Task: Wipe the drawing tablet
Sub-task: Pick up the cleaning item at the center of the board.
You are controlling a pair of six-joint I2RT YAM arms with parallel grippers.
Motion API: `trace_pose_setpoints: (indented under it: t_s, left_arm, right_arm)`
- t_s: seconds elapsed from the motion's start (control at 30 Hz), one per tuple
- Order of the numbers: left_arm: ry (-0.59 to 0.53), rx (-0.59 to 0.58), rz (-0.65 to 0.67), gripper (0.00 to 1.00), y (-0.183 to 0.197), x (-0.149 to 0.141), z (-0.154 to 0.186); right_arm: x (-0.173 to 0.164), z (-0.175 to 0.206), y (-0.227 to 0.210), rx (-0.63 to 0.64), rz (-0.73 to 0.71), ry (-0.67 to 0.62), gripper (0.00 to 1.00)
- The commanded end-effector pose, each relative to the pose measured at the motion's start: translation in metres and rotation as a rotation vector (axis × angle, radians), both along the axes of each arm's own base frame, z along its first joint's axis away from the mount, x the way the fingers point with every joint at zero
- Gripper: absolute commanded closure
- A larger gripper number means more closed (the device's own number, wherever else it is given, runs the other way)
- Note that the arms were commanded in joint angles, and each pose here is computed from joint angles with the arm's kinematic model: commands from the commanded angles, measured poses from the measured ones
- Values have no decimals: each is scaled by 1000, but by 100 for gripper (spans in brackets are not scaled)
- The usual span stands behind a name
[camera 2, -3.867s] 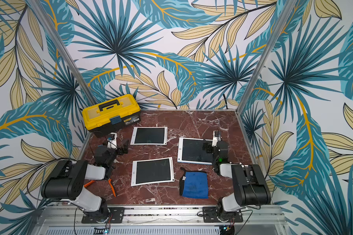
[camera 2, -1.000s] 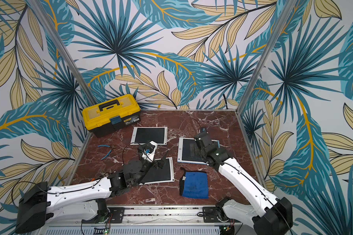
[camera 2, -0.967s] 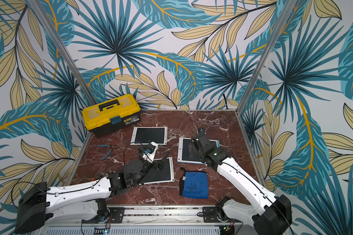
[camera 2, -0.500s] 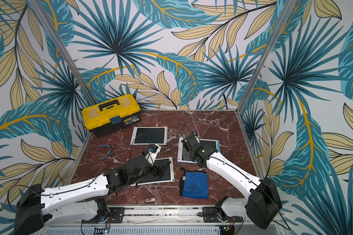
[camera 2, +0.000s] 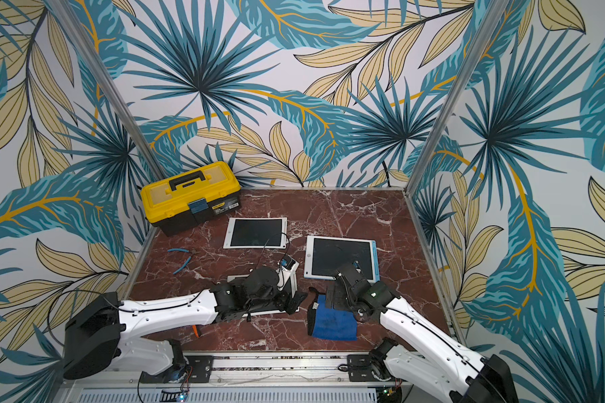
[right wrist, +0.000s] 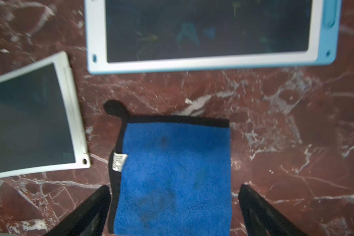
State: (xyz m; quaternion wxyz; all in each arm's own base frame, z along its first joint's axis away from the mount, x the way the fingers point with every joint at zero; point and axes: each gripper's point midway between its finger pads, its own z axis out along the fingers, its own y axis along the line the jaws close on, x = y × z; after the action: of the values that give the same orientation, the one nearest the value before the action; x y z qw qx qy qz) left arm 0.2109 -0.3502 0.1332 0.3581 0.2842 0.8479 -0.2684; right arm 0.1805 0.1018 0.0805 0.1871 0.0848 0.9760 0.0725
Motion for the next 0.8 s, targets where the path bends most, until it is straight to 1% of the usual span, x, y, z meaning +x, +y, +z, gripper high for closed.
trace_pose_setpoints:
  t_s: [0.0,0.13,0.23,0.4,0.53,0.67,0.77]
  left_arm:
    - [71,-44,-49,0,-18,-8,3]
    - [147,-51,-58,0,-27,-13,-10]
    - [188,-41,-71,2,-33,-16,-21]
    - [210,-16,-86,3,-38,-20,-34]
    - [236,-19,-88,5,-39,-23,-38]
    - [272,-25,-96,6,-43,-32,-40]
    - [298,-29,-74,6,-45,-36,-43]
  right_arm:
    - [-16,-24,4,73,-76,81,0]
    - [-21,-35,-1,82,-111,80,1]
    - [-26,-38,-7,76,-127,71,1]
    - [-31,-40,-10,109,-147,57,0]
    - [-37,-44,-10,145,-171,63,1]
    - [-42,-47,-6,181,-176,79,0]
    - [-42,-50,-2,221,-179,73,0]
